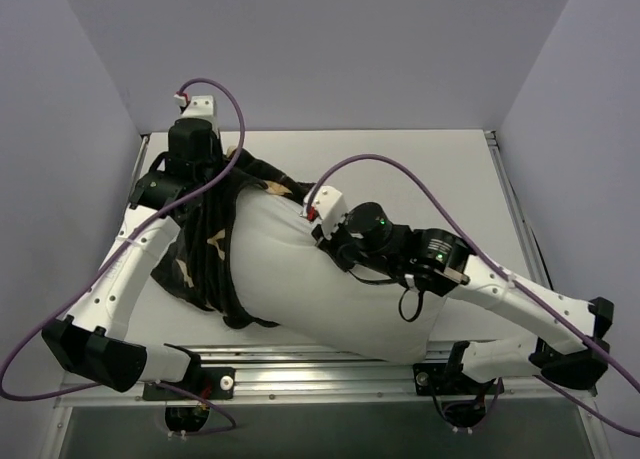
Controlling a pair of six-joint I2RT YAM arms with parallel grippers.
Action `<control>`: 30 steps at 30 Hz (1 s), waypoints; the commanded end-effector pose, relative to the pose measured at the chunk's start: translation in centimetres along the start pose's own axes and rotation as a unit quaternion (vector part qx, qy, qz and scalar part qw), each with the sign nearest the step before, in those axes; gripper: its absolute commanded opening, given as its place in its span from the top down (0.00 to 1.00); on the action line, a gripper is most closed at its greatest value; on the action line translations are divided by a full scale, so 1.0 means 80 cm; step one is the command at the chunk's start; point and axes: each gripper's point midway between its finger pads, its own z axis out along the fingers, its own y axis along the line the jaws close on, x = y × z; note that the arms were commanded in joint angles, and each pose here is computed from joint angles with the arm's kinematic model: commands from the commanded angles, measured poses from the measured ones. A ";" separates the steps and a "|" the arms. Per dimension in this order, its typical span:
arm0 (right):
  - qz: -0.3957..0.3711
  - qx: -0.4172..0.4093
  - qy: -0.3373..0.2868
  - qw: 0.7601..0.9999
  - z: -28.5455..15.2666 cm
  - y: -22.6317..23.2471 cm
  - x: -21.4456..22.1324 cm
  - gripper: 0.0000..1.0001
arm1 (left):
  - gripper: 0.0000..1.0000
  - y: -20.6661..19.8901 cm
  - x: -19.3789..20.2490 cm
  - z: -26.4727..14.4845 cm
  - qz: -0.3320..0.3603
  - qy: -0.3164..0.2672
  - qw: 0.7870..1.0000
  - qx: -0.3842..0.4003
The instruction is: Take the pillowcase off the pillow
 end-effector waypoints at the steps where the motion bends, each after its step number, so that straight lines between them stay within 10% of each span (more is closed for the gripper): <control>1: 0.049 0.029 -0.057 0.997 -0.074 -0.025 -0.018 1.00 | 0.98 0.057 -0.099 -0.026 -0.030 -0.121 0.989 -0.080; 14: 0.123 0.132 -0.083 0.980 -0.157 -0.084 0.004 1.00 | 0.97 0.100 -0.070 0.020 -0.060 -0.091 0.986 -0.125; 30: 0.155 0.181 -0.140 0.961 -0.201 -0.116 -0.031 1.00 | 0.98 0.133 0.140 0.157 -0.101 0.133 0.975 -0.145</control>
